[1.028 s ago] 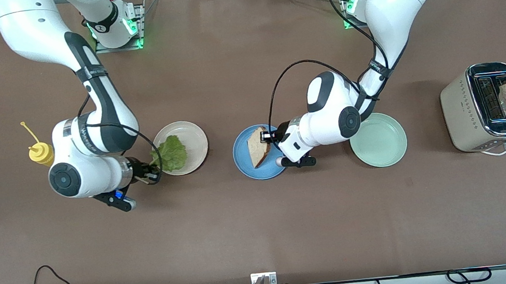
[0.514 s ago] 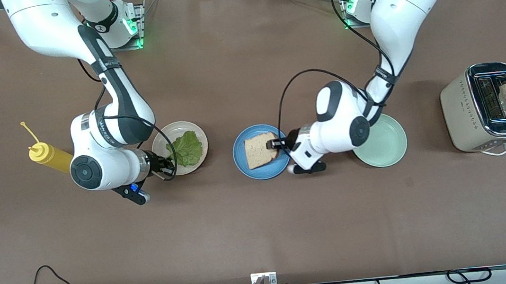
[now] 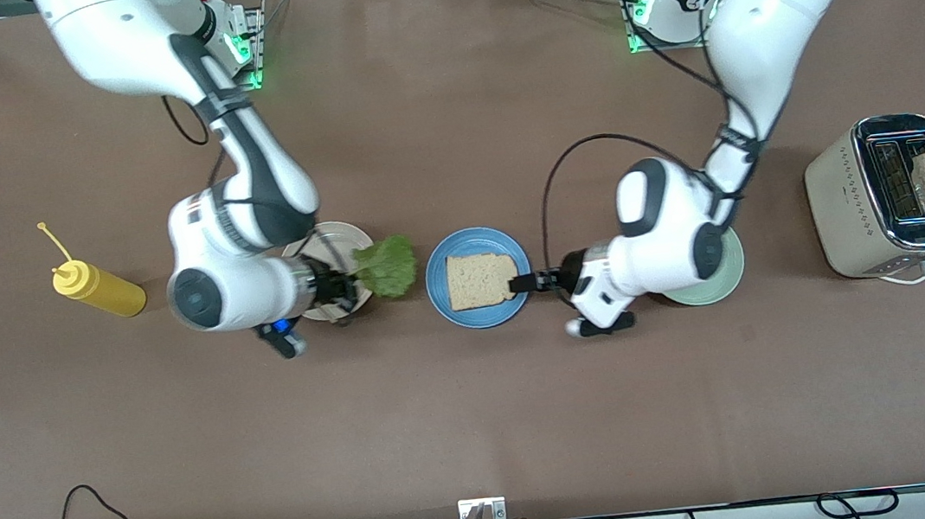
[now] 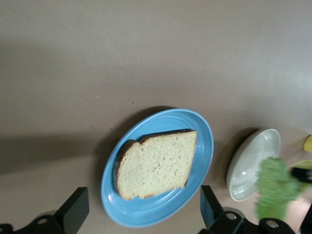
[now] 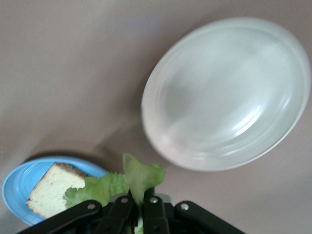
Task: Make sandwich in blue plate with both arms
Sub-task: 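Place the lettuce on the toast while the left gripper returns to the toaster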
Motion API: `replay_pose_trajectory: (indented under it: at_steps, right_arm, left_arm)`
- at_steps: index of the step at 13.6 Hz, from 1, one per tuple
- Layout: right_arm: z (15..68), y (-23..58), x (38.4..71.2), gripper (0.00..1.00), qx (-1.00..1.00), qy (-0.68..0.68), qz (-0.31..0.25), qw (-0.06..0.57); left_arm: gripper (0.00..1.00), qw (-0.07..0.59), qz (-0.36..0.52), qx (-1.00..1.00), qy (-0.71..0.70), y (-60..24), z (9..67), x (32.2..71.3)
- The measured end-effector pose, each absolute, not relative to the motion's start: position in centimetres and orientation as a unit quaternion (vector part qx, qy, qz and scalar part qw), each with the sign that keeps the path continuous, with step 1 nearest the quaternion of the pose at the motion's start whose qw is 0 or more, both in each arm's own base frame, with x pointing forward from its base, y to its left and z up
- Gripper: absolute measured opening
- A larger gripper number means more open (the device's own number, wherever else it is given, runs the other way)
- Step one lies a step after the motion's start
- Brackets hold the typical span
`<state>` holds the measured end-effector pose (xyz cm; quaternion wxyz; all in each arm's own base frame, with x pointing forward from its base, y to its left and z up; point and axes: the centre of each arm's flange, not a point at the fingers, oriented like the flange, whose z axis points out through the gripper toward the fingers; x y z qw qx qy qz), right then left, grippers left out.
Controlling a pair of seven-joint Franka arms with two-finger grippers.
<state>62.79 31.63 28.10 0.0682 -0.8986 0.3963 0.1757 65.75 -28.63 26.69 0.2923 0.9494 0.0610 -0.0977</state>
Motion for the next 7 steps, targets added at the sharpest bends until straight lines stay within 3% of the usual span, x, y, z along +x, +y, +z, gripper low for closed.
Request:
replay_pose_trajectory:
  at_steps: [7]
  right_arm:
    - [22.9, 42.9, 59.0, 0.05, -0.862, 0.477, 0.124, 0.118]
  left_arm:
    - [1.00, 0.060, -0.002, 0.998, 0.014, -7.2, 42.4, 68.2]
